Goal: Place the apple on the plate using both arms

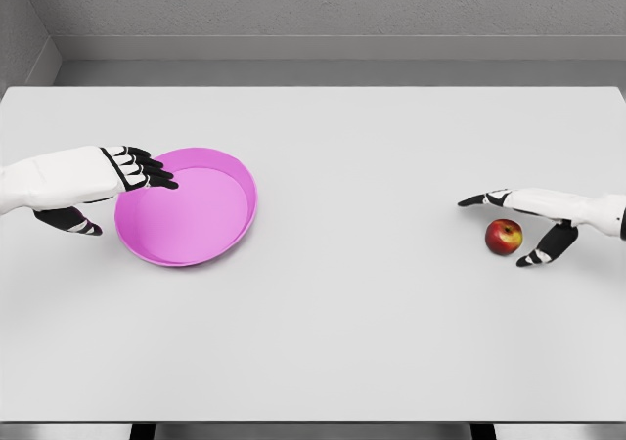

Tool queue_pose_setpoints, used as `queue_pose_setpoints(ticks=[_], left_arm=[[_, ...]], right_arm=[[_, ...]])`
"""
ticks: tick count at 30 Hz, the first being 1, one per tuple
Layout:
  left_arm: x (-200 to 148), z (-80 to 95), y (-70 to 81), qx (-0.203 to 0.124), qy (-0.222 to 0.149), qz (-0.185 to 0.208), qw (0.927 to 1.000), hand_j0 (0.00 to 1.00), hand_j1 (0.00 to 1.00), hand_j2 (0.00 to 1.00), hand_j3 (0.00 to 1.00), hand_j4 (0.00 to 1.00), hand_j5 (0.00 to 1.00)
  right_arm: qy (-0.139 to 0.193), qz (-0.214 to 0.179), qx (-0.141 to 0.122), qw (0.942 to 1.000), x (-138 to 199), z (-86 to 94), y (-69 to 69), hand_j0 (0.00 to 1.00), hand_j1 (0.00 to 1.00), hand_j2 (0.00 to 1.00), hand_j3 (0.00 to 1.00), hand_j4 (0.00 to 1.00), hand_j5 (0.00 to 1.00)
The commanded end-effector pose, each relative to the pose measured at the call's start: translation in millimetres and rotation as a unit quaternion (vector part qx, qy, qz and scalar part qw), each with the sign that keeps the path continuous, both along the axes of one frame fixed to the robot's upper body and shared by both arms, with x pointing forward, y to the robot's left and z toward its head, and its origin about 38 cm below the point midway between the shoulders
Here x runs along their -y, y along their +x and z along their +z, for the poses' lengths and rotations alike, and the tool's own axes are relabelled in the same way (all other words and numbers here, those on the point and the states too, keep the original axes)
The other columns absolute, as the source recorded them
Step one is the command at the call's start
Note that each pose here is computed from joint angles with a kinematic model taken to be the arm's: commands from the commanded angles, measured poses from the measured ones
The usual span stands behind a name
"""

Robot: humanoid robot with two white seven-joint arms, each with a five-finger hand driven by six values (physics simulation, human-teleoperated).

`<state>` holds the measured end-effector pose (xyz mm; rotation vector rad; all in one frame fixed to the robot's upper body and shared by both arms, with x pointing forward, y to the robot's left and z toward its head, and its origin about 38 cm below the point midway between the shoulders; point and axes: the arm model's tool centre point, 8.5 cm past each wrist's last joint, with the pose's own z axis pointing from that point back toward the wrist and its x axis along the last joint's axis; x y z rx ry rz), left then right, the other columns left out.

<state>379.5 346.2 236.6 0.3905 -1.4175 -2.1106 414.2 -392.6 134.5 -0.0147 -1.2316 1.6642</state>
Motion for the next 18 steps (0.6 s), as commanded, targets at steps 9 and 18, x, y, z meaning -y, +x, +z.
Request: queue_pose_setpoints(ticks=[9, 18], left_arm=[[-0.3, -0.2, -0.2, -0.002, -0.002, 0.001, 1.0000, 1.00, 1.00, 1.00, 1.00, 1.00, 1.00], [-1.7, 3.5, 0.7, 0.003, -0.003, 0.003, 1.0000, 1.00, 1.00, 1.00, 1.00, 1.00, 1.00]], right_arm=[[0.005, -0.002, 0.002, 1.0000, -0.9, 0.8, 1.6, 0.54, 0.54, 0.54, 0.54, 0.54, 0.54], [0.007, -0.002, 0.003, 1.0000, -2.0, 2.0, 2.4, 0.49, 0.49, 0.49, 0.49, 0.49, 0.49]])
